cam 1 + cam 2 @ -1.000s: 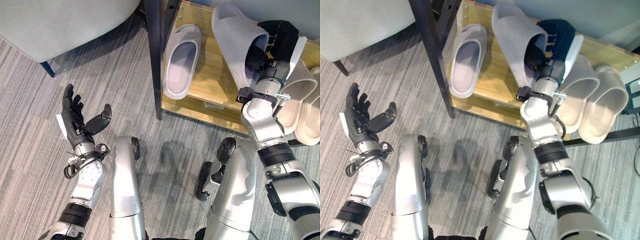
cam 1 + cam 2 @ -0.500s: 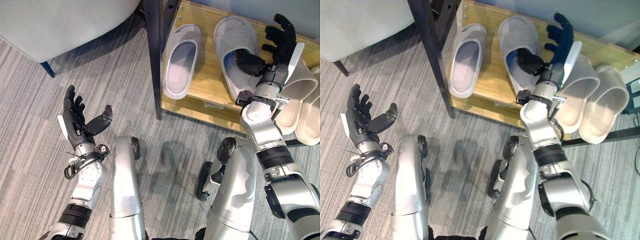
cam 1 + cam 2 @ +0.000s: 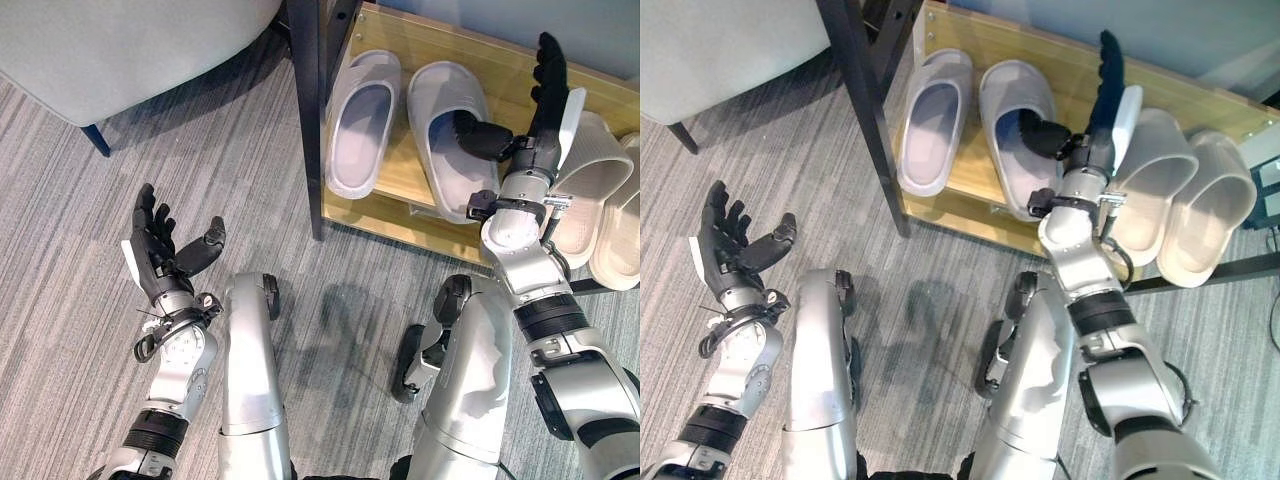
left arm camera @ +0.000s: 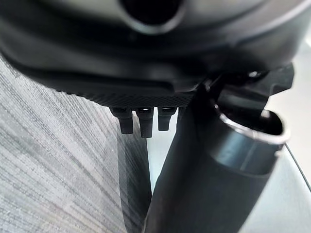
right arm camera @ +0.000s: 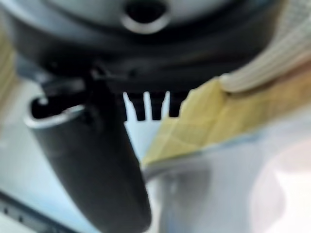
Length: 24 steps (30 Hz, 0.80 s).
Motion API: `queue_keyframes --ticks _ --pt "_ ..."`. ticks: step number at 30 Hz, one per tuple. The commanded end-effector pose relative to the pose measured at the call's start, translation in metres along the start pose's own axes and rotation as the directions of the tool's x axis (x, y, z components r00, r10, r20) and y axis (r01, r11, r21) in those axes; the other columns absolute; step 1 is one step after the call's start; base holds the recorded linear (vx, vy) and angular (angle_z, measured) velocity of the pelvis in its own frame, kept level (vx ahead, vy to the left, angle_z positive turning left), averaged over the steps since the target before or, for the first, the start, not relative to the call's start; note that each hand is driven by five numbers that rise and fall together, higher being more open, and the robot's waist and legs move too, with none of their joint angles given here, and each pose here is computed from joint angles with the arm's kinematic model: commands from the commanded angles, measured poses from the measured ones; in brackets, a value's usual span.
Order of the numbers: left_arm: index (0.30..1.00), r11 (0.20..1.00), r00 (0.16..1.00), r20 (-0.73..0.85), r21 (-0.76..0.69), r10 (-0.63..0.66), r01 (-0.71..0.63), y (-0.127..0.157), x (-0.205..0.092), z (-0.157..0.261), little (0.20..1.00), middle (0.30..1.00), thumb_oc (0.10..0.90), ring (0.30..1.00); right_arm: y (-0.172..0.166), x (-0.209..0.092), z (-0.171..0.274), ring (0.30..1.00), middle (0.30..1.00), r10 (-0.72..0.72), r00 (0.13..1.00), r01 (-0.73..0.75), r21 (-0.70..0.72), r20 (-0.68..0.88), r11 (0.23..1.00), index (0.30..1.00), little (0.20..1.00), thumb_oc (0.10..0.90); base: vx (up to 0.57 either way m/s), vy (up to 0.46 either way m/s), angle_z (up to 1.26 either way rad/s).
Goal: Arrange the slippers neatly on the shoe rack.
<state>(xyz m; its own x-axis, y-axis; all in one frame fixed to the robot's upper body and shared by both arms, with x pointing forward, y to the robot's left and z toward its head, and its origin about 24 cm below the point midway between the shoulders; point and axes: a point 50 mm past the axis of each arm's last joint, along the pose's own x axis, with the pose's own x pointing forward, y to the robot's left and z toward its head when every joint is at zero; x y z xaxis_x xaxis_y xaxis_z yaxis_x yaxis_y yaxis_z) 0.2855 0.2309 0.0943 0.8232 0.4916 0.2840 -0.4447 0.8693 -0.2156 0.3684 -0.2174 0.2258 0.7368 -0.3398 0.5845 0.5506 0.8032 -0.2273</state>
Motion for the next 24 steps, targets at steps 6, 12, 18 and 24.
queue_keyframes --ticks 6,12,18,24 --pt "0.900 0.994 0.999 0.049 -0.106 -0.023 0.028 0.002 0.004 0.012 0.900 0.900 0.800 0.900 -0.009 0.017 0.046 0.900 0.900 0.022 0.978 -0.020 -0.014 0.206 1.000 0.900 0.900 0.800 0.00 0.000 0.00" --pt "0.900 0.994 0.998 0.051 -0.101 -0.034 0.039 0.002 0.004 0.013 0.900 0.900 0.800 0.900 -0.004 0.006 0.049 0.900 0.900 0.079 0.971 -0.110 0.127 0.225 0.986 0.900 0.900 0.800 0.00 0.000 0.00" --pt "0.900 0.995 0.998 0.041 -0.078 -0.057 0.060 0.002 0.000 0.010 0.900 0.900 0.800 0.900 -0.013 -0.006 0.050 0.900 0.900 0.069 0.964 -0.134 0.244 0.256 0.961 0.900 0.900 0.800 0.00 0.000 0.00" --pt "0.900 0.996 0.998 0.007 -0.058 -0.063 0.064 0.005 -0.007 0.001 0.900 0.900 0.800 0.900 -0.029 -0.013 0.055 0.900 0.900 -0.069 0.954 -0.014 0.273 0.291 0.962 0.900 0.900 0.800 0.00 0.000 0.00"
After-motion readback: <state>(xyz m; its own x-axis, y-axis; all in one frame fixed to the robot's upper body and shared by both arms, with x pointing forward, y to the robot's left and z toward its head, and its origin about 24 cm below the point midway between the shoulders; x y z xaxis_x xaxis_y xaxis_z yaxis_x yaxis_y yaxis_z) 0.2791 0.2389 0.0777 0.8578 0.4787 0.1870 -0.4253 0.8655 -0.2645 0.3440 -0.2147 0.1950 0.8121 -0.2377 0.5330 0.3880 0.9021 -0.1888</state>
